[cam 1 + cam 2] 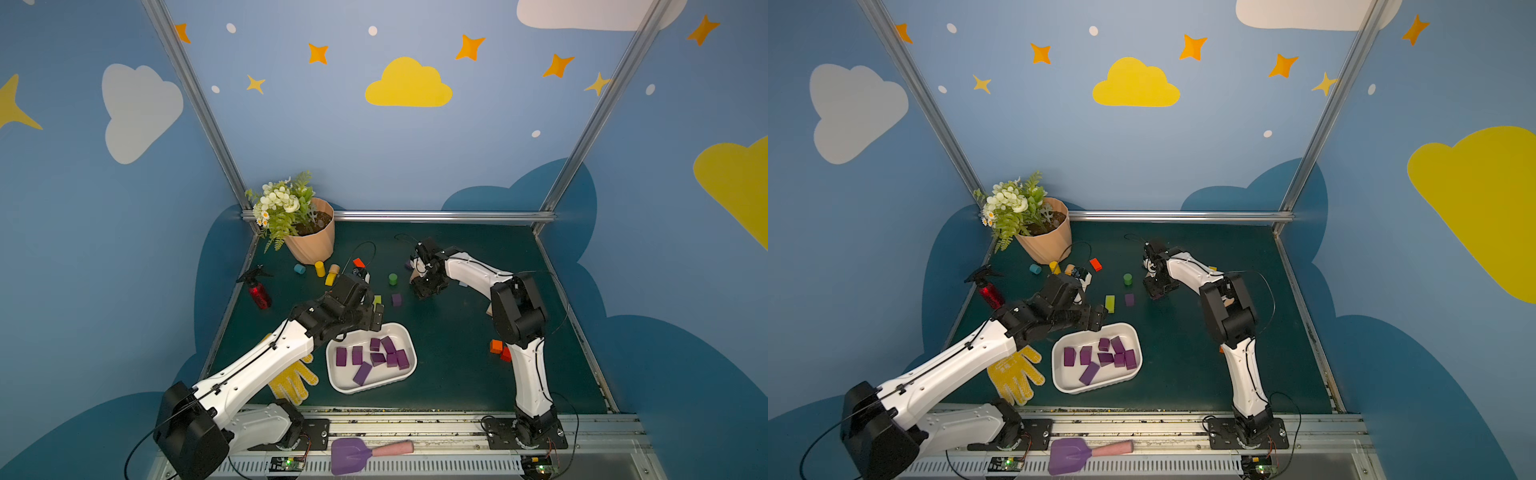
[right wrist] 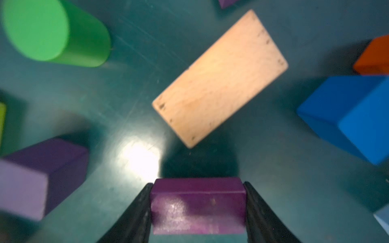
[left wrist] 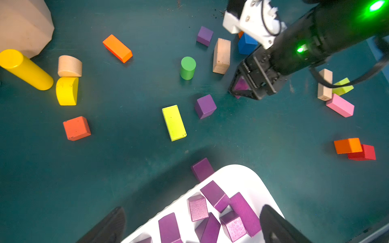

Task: Pick purple bricks into the storage bin
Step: Pick up the building block from the center of the board, then place the building block in the storage box.

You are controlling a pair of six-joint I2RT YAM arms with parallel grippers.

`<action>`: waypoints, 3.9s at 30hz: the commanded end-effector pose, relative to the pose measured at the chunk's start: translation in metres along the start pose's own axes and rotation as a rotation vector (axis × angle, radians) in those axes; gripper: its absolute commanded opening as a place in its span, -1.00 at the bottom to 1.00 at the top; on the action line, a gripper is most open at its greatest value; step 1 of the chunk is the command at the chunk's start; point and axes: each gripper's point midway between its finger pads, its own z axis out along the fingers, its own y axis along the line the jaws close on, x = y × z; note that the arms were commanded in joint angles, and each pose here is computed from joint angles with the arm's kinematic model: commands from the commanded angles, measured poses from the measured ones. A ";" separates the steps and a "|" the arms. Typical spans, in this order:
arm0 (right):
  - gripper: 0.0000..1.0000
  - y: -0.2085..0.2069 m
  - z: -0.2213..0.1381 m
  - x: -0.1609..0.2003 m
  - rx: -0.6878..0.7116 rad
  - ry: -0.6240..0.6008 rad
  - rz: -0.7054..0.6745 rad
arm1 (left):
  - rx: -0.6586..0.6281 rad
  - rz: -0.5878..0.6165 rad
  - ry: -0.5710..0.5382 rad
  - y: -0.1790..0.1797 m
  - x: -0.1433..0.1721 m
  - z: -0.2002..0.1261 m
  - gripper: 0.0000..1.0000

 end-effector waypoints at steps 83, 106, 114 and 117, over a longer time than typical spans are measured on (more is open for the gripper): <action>0.21 0.226 -0.094 0.128 -0.074 -0.075 -0.163 | -0.154 -0.812 0.186 0.071 0.107 -0.047 0.99; 0.24 0.222 -0.058 0.124 -0.070 -0.025 -0.107 | -0.098 -0.882 0.221 0.076 0.102 -0.030 0.99; 0.31 0.221 -0.053 0.122 -0.073 -0.013 -0.103 | -0.102 -0.899 0.229 0.083 0.099 -0.023 1.00; 0.35 0.222 -0.054 0.121 -0.083 -0.013 -0.106 | -0.074 -0.901 0.248 0.079 0.096 -0.021 0.99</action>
